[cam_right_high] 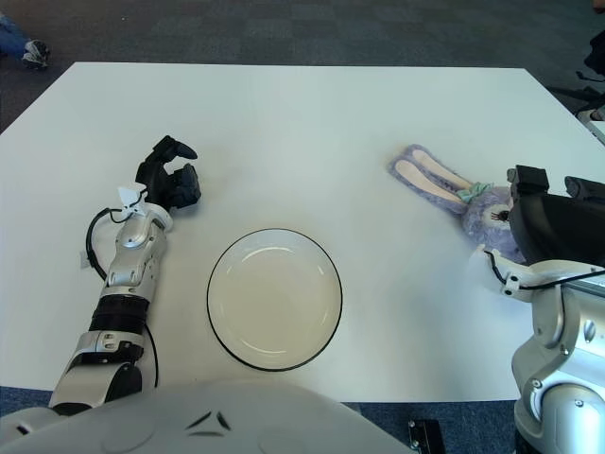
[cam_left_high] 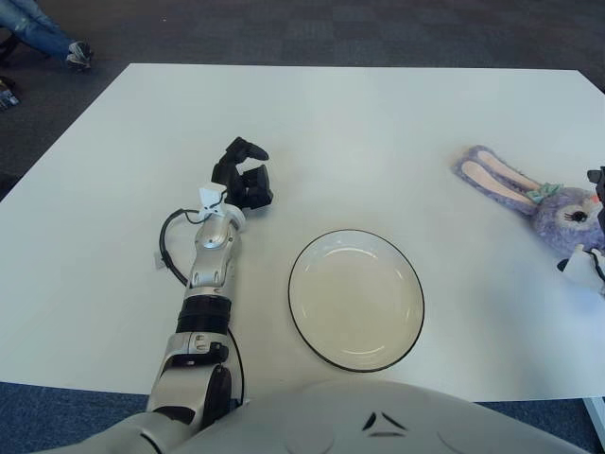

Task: Put the doll into the plate.

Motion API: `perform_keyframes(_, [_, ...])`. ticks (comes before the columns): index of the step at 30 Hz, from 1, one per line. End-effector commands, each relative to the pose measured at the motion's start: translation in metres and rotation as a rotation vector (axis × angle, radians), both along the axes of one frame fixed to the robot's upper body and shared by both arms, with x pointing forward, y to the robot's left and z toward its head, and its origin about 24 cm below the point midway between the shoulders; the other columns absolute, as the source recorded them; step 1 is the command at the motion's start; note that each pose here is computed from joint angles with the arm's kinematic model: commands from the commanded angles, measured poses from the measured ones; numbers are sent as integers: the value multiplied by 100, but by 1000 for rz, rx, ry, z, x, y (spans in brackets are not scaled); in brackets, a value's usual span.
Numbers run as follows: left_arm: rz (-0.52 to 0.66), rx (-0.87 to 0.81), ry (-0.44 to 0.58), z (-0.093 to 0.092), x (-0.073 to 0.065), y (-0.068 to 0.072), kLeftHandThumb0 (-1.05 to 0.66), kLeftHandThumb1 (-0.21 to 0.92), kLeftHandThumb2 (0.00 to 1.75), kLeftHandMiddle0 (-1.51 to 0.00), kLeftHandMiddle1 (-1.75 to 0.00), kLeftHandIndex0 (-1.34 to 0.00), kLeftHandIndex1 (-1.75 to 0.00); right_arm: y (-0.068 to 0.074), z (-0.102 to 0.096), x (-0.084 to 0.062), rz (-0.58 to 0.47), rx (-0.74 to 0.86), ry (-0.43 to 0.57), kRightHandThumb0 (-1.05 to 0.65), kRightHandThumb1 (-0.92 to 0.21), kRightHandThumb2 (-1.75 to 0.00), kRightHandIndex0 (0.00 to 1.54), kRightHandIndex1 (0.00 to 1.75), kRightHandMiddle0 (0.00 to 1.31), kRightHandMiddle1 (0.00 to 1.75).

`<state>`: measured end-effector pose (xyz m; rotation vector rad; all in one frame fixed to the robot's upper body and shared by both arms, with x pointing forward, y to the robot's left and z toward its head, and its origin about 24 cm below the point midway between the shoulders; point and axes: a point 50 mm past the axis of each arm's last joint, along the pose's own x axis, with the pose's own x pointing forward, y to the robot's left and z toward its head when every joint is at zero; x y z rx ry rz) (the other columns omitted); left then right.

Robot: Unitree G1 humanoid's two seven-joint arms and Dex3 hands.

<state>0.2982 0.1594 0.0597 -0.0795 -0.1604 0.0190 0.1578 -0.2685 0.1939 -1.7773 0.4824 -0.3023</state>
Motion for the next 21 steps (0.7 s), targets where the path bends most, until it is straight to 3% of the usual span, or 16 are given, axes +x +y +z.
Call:
perform_keyframes(1, [14, 0, 17, -7, -5, 4, -47, 34, 129, -123, -175, -59, -175, -3, -1, 1, -33, 6, -9, -65, -38, -82, 13, 16, 0, 51])
perform_keyframes(10, [18, 4, 14, -7, -5, 4, -47, 33, 129, -124, -175, -60, -175, -9, -8, 6, -60, 40, 10, -68, -38, -82, 13, 16, 0, 50])
perform_keyframes(14, [17, 7, 11, -7, -5, 4, -48, 33, 130, -124, -175, -60, -175, -27, -25, 14, -100, 82, 9, -64, -32, -86, 15, 20, 0, 56])
perform_keyframes(21, [14, 10, 7, -6, -6, 5, -48, 33, 130, -124, -175, -60, -175, -42, -42, 19, -134, 114, 2, -59, -26, -92, 13, 28, 0, 62])
